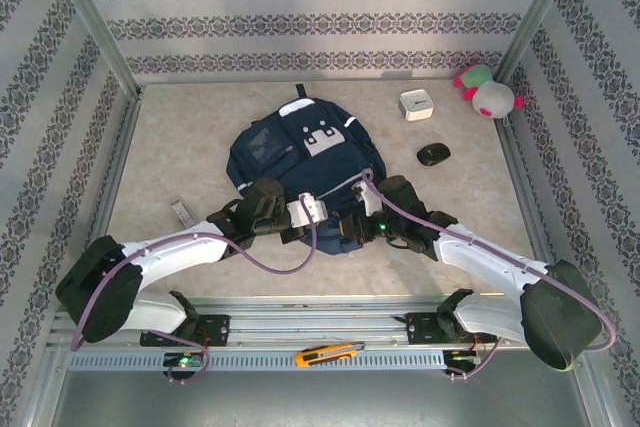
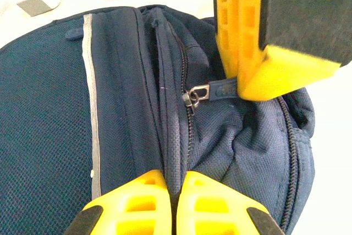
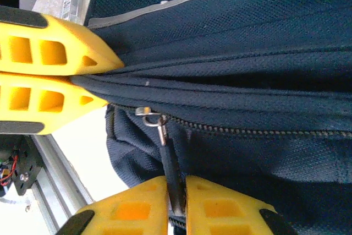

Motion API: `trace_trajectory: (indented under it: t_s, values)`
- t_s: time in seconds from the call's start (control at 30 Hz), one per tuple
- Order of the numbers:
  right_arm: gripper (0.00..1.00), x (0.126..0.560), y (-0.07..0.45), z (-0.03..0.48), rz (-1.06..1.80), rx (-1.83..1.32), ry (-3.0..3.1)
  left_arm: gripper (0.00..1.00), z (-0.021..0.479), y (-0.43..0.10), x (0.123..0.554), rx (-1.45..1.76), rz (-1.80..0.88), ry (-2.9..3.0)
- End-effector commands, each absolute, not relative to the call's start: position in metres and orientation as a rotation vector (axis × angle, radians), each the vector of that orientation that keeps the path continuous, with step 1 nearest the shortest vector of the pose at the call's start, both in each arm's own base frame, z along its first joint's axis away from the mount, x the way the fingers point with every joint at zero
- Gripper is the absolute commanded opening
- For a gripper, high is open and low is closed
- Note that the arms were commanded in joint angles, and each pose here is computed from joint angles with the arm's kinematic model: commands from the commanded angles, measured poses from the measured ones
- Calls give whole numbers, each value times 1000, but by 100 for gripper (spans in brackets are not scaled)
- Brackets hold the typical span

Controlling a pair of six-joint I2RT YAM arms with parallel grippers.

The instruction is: Pack the student bag

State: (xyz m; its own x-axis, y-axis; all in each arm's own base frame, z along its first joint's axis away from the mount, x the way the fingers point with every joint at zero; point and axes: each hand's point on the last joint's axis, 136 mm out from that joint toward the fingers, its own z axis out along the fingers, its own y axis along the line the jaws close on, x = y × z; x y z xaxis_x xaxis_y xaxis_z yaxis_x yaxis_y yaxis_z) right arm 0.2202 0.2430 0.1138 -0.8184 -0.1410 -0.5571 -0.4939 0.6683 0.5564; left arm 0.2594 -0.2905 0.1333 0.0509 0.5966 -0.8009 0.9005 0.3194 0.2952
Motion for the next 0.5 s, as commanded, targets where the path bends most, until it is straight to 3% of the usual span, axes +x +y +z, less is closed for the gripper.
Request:
trace_trajectory:
  t_s: [0.0, 0.37, 0.47]
  values:
    - [16, 234, 248, 122, 959, -464, 2370, 0, 173, -306, 250, 1334, -530, 1518]
    - [22, 242, 258, 134, 968, -496, 2322, 0, 171, -309, 245, 1347, -572, 1521]
    - [20, 243, 260, 138, 978, -508, 2308, 0, 169, -311, 244, 1353, -583, 1526]
